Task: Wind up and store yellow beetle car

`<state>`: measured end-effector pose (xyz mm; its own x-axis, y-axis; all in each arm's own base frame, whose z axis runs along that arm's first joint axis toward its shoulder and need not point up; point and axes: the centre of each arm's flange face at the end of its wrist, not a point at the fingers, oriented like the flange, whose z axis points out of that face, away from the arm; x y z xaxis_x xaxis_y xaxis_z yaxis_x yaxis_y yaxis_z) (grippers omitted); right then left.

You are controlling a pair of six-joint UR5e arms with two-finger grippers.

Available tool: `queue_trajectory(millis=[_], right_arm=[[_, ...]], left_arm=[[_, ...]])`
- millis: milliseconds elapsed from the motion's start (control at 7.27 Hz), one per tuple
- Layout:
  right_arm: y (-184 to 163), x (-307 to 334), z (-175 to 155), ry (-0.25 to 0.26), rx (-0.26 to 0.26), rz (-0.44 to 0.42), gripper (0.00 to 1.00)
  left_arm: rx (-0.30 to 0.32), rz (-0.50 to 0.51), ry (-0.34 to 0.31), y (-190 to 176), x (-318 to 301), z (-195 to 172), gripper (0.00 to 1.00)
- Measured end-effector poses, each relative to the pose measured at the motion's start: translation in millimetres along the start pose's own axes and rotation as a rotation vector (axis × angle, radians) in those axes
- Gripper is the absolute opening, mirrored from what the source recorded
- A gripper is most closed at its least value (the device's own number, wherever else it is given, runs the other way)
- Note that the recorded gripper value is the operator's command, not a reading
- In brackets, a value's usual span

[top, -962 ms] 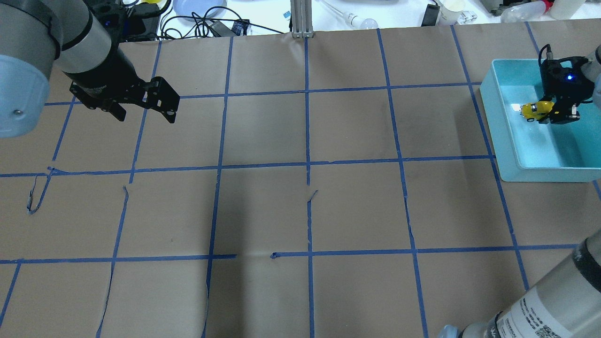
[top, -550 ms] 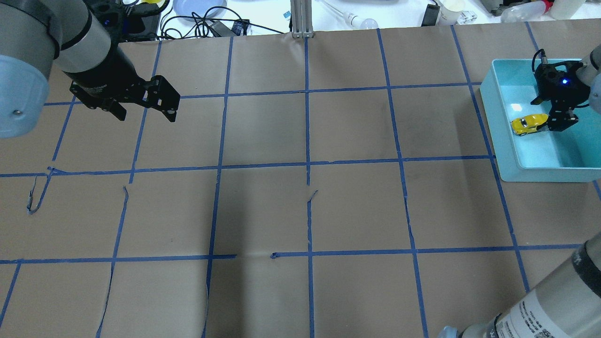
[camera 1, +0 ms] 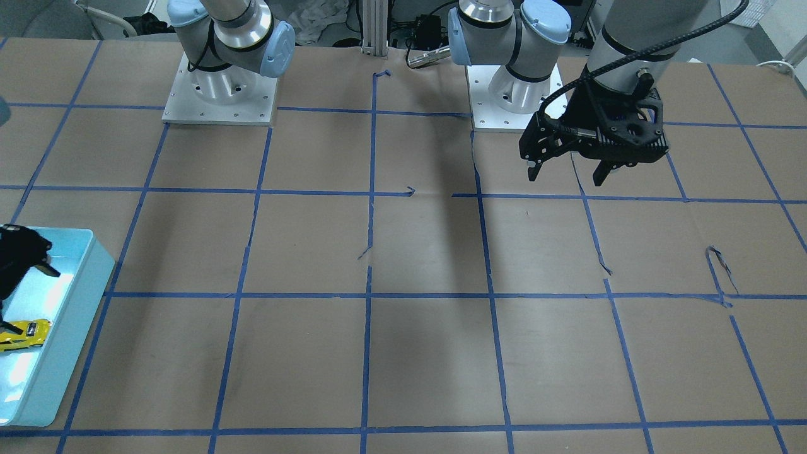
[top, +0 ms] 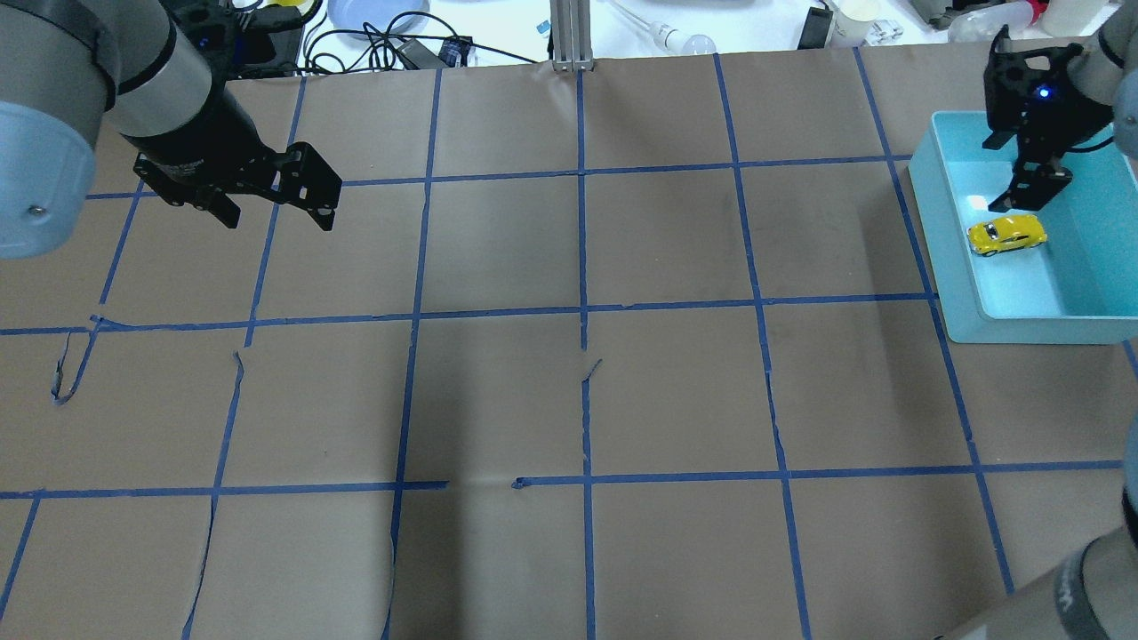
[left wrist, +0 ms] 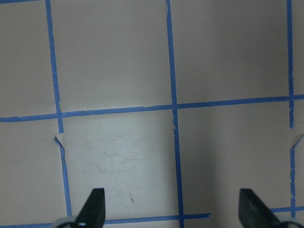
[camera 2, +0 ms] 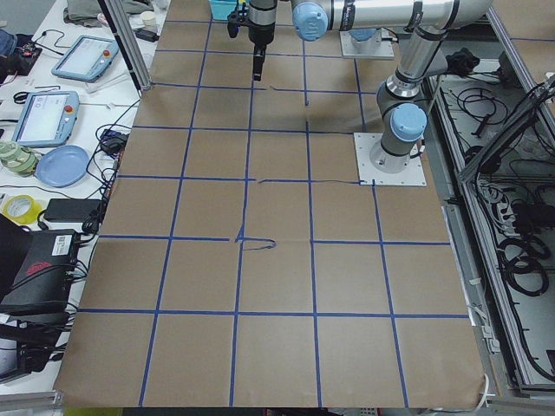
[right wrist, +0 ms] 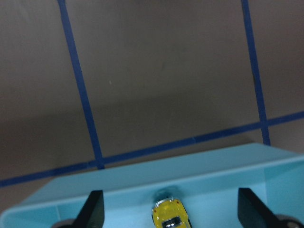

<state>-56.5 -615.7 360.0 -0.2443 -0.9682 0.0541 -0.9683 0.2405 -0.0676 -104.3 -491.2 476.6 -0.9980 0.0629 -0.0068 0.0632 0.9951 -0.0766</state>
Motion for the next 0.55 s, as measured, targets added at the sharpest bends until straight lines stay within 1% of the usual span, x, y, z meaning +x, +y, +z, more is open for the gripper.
queue_trajectory(millis=[138, 275, 412, 550], right_arm=[[-51.4, -20.8, -18.5, -0.012, 0.029, 0.113, 0.97], [-105.3, -42.0, -35.0, -0.019, 0.061, 0.246, 0.96], [-153.4, -62.6, -51.0, -0.01, 0.041, 0.337, 0.94], [-185.9, -79.6, -65.2, 0.004, 0.001, 0.415, 0.88]], left_arm=[[0.001, 0.001, 0.0, 0.2, 0.0, -0.3, 1.0], [0.001, -0.001, 0.0, 0.1, -0.5, -0.4, 1.0], [0.001, -0.007, 0.0, -0.5, -1.8, -0.1, 1.0], [0.004, -0.011, 0.001, -1.1, -2.9, -0.4, 1.0]])
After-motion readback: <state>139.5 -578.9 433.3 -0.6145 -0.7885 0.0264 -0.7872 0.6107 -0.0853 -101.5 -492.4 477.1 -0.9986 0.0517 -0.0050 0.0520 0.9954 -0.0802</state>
